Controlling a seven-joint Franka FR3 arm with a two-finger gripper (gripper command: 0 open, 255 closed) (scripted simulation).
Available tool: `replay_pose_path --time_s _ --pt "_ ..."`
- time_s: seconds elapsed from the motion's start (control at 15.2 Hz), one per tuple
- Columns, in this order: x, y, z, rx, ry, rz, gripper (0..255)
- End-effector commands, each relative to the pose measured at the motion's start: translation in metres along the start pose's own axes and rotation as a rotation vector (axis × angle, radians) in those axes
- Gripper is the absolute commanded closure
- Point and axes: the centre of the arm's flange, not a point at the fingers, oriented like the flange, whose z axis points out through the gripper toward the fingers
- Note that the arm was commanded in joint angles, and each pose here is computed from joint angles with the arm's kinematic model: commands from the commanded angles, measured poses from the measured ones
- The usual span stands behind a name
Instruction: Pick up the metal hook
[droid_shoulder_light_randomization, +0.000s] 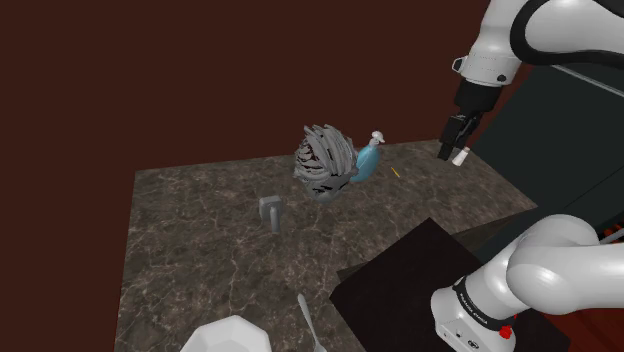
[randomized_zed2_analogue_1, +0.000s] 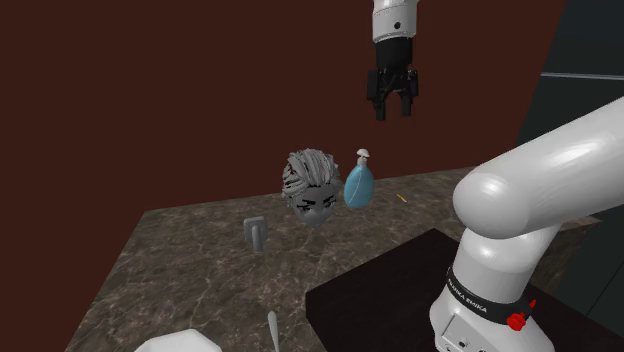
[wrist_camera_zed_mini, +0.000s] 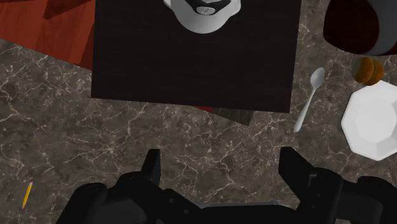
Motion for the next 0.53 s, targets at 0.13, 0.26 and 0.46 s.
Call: replay_pose_path --time_s 0.13,0.26,0.46 --pt "0.016 -0.013 0.016 0.000 0.003 0.016 0" --pt "0.032 -0.027 0.031 0.001 0.005 0.032 0" --pt "0.057 -0.046 0.055 0.002 0.009 0.056 0"
